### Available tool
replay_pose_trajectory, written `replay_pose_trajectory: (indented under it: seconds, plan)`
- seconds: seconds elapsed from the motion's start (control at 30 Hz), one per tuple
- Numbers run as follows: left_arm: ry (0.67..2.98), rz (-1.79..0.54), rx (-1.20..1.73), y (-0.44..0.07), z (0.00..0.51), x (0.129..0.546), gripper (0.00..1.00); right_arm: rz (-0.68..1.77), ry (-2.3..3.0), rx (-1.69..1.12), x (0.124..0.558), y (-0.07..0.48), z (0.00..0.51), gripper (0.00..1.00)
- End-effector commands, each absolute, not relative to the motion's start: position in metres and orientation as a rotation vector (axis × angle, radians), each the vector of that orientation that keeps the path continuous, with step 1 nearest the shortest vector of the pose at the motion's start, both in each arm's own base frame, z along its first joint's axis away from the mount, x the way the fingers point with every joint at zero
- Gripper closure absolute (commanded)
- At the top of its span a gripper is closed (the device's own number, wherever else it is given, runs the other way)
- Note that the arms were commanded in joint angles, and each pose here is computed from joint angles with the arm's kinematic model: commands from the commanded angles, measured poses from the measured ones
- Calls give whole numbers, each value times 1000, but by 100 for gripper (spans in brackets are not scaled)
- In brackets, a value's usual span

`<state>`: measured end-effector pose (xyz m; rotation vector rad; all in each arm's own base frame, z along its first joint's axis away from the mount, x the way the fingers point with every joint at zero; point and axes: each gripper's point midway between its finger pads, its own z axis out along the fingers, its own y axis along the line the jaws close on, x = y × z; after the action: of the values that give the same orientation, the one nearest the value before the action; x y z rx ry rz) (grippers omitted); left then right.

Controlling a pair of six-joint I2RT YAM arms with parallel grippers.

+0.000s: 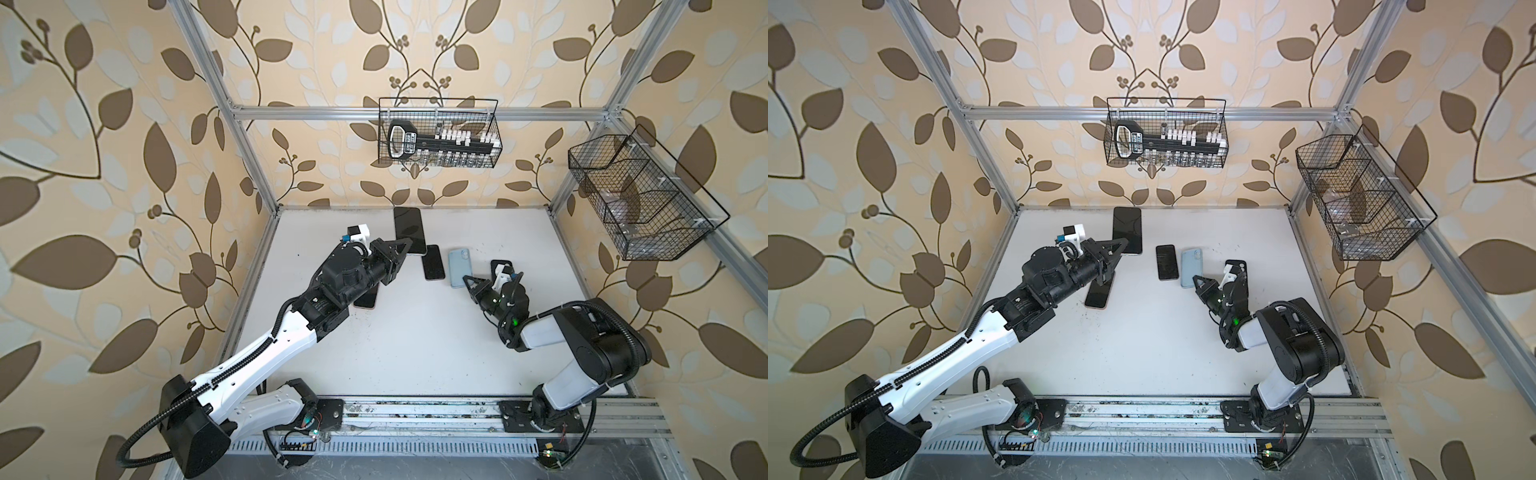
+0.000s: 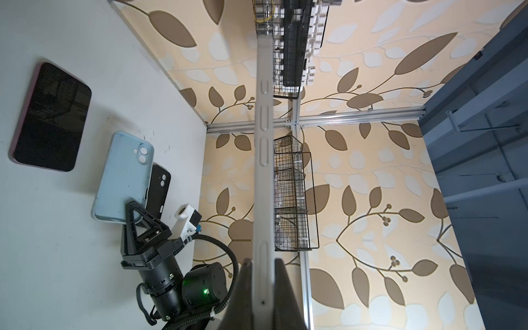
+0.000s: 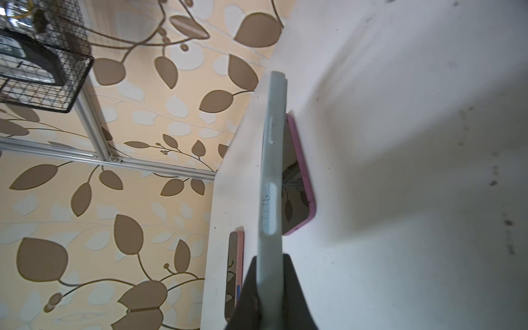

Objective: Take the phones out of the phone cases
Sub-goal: 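Lower the light blue case onto the table with the right gripper and release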

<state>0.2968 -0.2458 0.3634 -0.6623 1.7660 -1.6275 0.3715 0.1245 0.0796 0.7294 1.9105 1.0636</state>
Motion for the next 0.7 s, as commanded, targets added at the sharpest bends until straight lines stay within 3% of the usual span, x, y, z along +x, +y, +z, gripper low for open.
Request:
replay_pose_trajectory:
  seconds: [0.0, 0.67]
  plan:
    - [1708, -1638, -580, -235, 378, 292, 100, 1009, 2004, 696, 372, 121, 69, 99]
    - [1816, -1560, -627, -217, 323, 312, 100, 834, 2094, 782, 378, 95, 32, 97]
